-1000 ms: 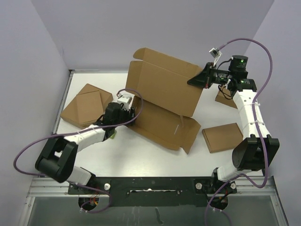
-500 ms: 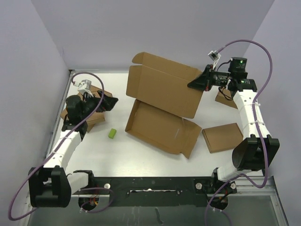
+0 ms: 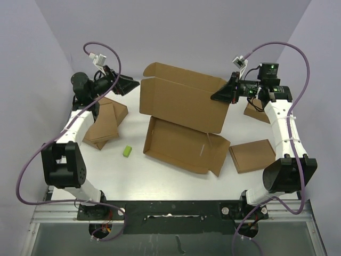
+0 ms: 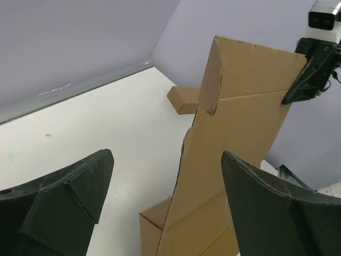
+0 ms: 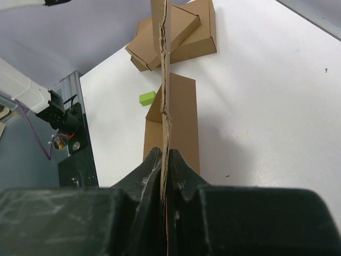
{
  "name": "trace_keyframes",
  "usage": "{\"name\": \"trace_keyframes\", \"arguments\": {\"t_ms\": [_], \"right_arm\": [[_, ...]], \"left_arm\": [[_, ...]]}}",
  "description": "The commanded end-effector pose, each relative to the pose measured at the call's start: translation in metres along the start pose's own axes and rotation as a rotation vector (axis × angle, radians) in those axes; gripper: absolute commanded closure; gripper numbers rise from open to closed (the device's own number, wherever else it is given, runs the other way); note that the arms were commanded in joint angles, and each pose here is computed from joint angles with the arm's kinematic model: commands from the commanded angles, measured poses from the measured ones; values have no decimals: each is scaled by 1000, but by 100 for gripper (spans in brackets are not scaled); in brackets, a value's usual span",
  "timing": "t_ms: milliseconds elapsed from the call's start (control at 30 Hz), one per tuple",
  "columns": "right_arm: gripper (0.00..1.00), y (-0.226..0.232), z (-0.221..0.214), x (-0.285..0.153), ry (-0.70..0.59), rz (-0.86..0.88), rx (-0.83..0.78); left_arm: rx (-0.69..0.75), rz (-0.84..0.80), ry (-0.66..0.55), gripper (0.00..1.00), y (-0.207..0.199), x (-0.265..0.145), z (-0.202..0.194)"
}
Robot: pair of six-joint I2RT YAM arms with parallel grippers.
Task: Fold the paper box
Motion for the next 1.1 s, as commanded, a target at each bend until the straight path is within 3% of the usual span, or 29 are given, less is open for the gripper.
{"name": "trace_keyframes", "arguments": {"t_ms": [0,167,333,567,767,833,1067], "right_arm": [[100,13,14,2,-7,63,-88],[100,15,15,4,-1,73,-96],[100,16,16,6,1,82,-100],[100,20,17,7,0,110,-102],[100,20,18,8,0,112,-105],[100,18,18,8,1,107,-104],[97,7,17,9,18,44,-111]], "left_arm": [[91,-201,51,19,-10,16,21],[116,-322,86,19,-22,34,10],[110,-322,91,25,-18,45,-6],[101,-351,98,47,-13,61,-18],[72,-444,98,81,-14,62,-28],[67,-467,89,98,-15,61,-27],[80,-426,15,100,-14,50,-19]]}}
Point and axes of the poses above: each gripper's point midway between its finger pads, its own x axis out along the fingers, its own y axis along the line the jaws close on, z = x × y, the point moved 6 cm from there along -x, back along the fingers, and after that the axes turned 4 degrees about x, right-handed, at the moved point
